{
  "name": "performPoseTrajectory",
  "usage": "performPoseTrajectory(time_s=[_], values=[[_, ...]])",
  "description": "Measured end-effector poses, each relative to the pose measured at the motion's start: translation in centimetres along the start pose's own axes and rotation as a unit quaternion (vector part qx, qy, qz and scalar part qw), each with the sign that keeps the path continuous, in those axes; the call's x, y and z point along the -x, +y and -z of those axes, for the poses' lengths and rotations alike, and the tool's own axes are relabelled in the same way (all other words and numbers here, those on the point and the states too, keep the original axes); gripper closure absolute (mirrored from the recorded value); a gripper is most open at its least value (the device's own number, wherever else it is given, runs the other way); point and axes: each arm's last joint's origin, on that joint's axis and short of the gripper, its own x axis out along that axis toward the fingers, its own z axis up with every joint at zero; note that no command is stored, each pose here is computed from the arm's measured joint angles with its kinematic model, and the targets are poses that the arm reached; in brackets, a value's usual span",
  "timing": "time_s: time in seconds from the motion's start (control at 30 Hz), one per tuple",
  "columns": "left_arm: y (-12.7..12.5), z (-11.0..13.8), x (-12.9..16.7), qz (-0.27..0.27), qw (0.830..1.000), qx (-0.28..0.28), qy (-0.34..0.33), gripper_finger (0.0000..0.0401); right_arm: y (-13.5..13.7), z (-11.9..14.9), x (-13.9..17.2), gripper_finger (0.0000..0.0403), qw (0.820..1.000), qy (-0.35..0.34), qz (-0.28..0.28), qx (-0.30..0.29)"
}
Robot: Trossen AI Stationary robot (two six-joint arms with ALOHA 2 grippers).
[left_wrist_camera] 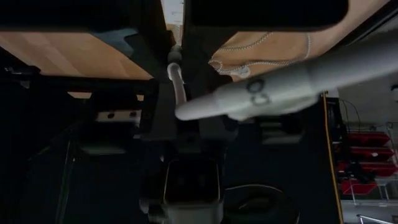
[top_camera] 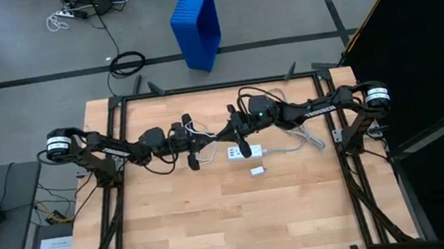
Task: Insert USB
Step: Insert the white charger cable into the white charger adapter
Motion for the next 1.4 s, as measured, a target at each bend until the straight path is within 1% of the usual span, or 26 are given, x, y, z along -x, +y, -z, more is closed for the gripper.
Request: performPoseTrajectory(time_s=[0.13, 0.23, 0.37, 0.47, 0.57, 0.7, 0.8, 1.0, 1.07, 1.2, 1.33, 1.4], values=[[0.0, 0.1, 0.0, 0.000, 1.000, 0.001, 0.004, 0.0399, 0.1, -0.5, 0.4, 0.0345, 1.000, -0.001, 0.000, 0.013], [0.0, 0.1, 0.0, 0.000, 1.000, 0.002, 0.003, 0.0399, 0.2, -0.5, 0.7, 0.0309, 1.000, 0.015, 0.000, 0.014], [-0.1, 0.1, 0.0, 0.014, 1.000, 0.002, 0.007, 0.0400, 0.6, -0.5, 1.7, 0.0265, 0.998, 0.056, -0.001, 0.009], [-0.1, 0.2, 0.0, 0.020, 1.000, 0.006, 0.009, 0.0400, 1.1, -0.2, 2.4, 0.0245, 0.995, 0.104, -0.008, -0.002], [-0.1, 0.2, 0.0, 0.025, 1.000, 0.009, 0.009, 0.0400, 2.4, 0.3, 2.7, 0.0239, 0.988, 0.151, -0.028, -0.010], [-0.2, 0.2, 0.0, 0.028, 0.999, 0.011, 0.013, 0.0400, 4.5, 1.6, 2.7, 0.0241, 0.973, 0.223, -0.052, -0.016], [-0.2, 0.3, 0.0, 0.037, 0.999, 0.011, 0.019, 0.0400, 6.1, 2.4, 2.6, 0.0244, 0.961, 0.272, -0.046, -0.002], [-0.3, 0.4, 0.0, 0.048, 0.999, 0.012, 0.022, 0.0398, 8.9, 3.2, 2.4, 0.0245, 0.947, 0.318, -0.033, 0.034], [-0.3, 0.5, 0.0, 0.047, 0.998, 0.012, 0.027, 0.0397, 9.4, 3.5, 2.2, 0.0244, 0.944, 0.324, -0.029, 0.043], [-0.3, 0.6, 0.0, 0.047, 0.998, 0.013, 0.032, 0.0397, 9.8, 4.4, 1.9, 0.0236, 0.936, 0.350, -0.024, 0.031], [-0.3, 0.6, 0.0, 0.047, 0.998, 0.013, 0.033, 0.0397, 9.7, 5.9, 1.6, 0.0222, 0.921, 0.389, -0.020, 0.017], [-0.3, 0.6, 0.0, 0.047, 0.998, 0.013, 0.035, 0.0396, 9.7, 6.4, 1.3, 0.0216, 0.917, 0.399, -0.020, 0.016]])
